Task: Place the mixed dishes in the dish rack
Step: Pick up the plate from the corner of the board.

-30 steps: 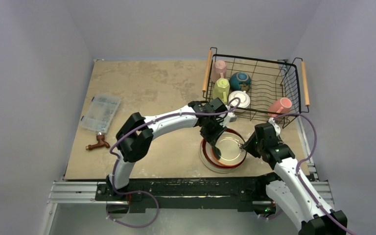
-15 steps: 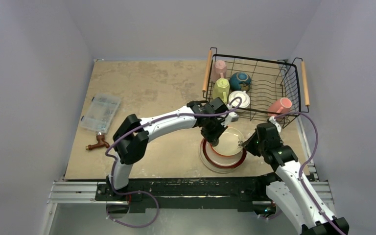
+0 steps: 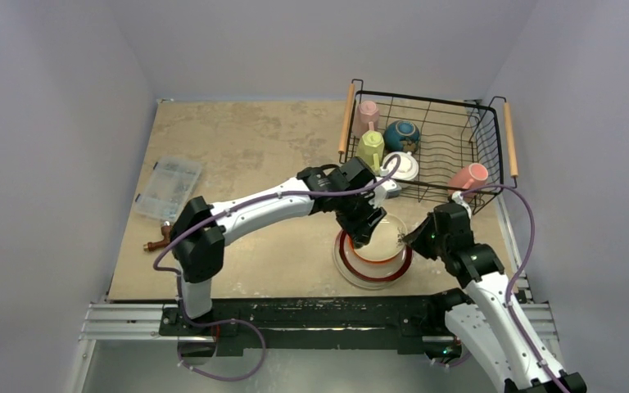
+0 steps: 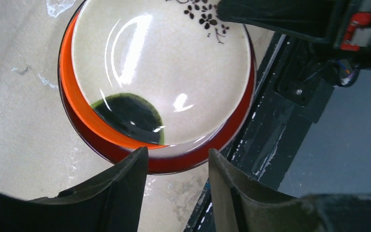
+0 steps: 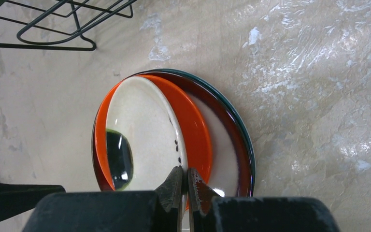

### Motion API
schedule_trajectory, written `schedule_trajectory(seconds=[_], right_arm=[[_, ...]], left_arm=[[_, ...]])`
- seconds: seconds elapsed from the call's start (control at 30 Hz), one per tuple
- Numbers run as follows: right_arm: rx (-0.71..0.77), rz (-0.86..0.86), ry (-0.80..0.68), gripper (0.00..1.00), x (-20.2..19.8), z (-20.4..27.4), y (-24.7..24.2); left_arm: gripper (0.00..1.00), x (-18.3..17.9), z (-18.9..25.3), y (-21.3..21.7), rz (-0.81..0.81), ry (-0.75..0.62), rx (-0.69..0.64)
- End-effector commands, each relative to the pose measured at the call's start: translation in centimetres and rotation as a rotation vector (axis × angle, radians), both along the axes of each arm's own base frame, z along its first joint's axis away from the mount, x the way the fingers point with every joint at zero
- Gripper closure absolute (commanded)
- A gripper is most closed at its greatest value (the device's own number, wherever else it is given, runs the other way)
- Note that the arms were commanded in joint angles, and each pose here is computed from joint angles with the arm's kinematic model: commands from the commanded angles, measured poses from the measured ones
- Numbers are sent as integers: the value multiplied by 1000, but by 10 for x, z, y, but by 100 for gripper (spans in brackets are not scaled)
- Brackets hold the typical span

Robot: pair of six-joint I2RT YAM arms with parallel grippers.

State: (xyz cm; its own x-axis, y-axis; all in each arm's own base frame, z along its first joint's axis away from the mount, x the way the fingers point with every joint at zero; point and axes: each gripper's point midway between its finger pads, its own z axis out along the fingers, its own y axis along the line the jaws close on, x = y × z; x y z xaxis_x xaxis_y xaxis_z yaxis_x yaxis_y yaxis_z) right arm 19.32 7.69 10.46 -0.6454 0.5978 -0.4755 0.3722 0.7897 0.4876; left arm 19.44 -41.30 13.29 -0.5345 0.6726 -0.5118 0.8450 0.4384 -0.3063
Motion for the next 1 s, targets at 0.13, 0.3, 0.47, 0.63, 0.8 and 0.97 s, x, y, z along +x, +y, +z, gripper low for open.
schedule_trajectory(seconds=[0.13, 0.3, 0.47, 0.63, 0.8, 0.97], right_arm=[[42, 84, -115, 100, 0, 54, 11], [-1, 155, -154, 100, -1, 69, 11], [0, 214, -241, 100, 4, 92, 17], [30, 315, -321, 100, 11, 116, 34], [47, 396, -400, 100, 17, 148, 46], [55, 443, -482, 100, 16, 177, 52]], left_arm=[[44, -27, 69, -16, -209, -355, -247], [45, -14, 80, -9, -111, -381, -217], [44, 10, 120, 9, 39, -278, -383], [34, 43, 170, 41, 166, -148, -605], [34, 63, 167, 58, 211, -74, -582], [34, 65, 158, 52, 195, 51, -601]])
